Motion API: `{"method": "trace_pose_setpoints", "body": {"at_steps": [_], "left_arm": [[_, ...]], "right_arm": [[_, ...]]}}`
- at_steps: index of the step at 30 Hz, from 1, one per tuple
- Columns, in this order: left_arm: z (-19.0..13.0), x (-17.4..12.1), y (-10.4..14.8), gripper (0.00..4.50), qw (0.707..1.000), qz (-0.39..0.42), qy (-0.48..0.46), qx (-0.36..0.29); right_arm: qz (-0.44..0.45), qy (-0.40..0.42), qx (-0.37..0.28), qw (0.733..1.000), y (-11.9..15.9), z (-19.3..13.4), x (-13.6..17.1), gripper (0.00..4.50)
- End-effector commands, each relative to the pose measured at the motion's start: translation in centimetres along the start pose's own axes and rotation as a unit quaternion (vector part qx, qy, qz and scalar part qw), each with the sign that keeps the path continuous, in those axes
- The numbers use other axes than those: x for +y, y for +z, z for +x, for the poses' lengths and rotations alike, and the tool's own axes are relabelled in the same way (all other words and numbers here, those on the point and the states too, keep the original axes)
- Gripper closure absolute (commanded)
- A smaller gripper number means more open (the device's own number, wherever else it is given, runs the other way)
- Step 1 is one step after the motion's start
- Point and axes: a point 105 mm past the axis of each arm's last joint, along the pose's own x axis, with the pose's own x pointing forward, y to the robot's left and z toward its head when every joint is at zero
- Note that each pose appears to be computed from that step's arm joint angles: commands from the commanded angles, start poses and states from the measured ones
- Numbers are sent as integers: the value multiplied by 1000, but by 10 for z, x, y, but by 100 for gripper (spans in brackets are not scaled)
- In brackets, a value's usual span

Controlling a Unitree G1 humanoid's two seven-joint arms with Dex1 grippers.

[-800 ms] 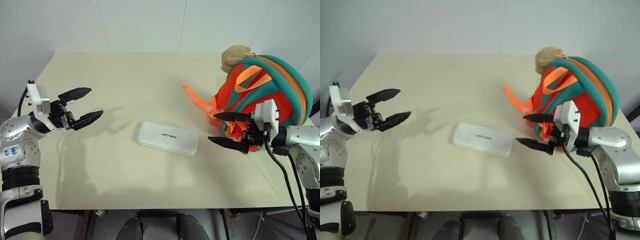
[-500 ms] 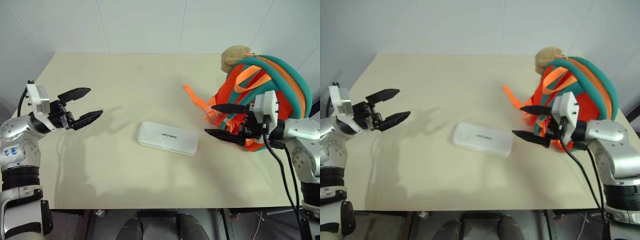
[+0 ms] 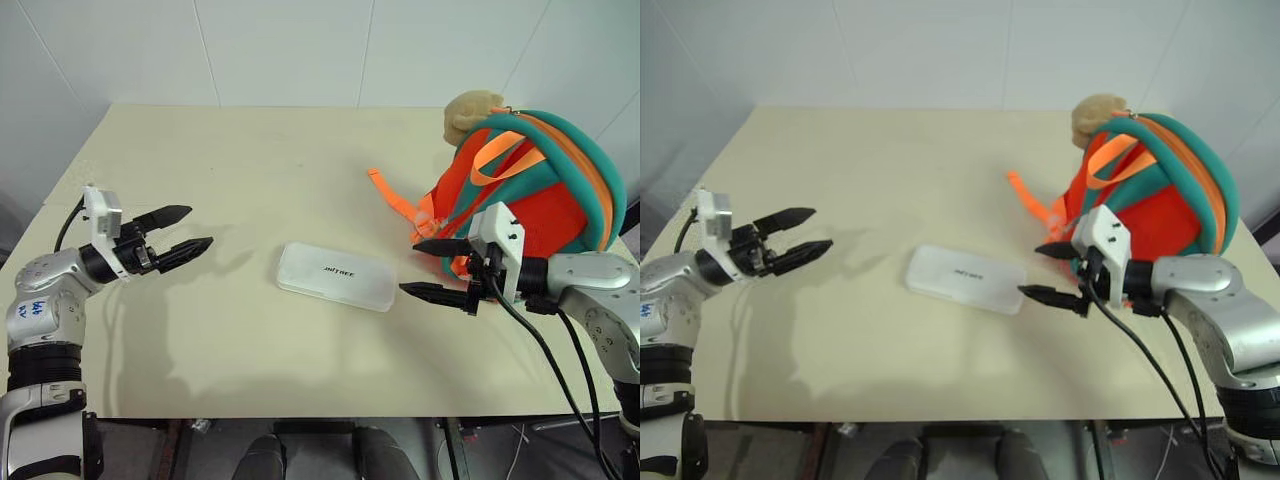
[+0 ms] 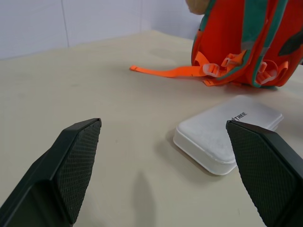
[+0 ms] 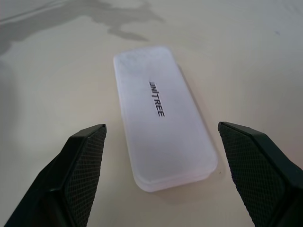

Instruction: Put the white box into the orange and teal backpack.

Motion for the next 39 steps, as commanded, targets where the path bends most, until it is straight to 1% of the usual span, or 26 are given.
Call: {"method": "trace_pose_setpoints", "body": {"at_steps": [1,7,11,14,18,23,30,33,37,39], "left_arm": [[12,5,-3,0,1000,-4,-2,19],[36,1,-21,0,997,-43,-37,51],[44,3,-30,0,996,-38,-47,70],[54,4,-42,0,993,-27,-57,103],[59,9,-55,0,989,-13,-48,141],[66,14,-66,0,986,-7,-31,164],[84,5,-78,0,982,6,-50,185],[90,2,-79,0,982,5,-58,181],[100,0,-62,0,990,-46,-66,118],[100,-3,-53,0,988,-101,-81,85]], "right_arm": [[-11,-14,17,1000,-4,4,4,1],[4,-35,55,998,-21,12,4,1],[2,-60,72,996,-30,15,-3,1],[-3,-84,88,993,-39,16,-10,1],[-8,-104,93,990,-45,18,-16,1],[-17,-117,100,988,-49,24,-19,1],[-26,-132,108,985,-52,33,-23,1],[-28,-131,103,986,-51,35,-22,1],[-32,-126,88,988,-45,39,-19,1],[-34,-120,84,989,-44,40,-17,1]]}}
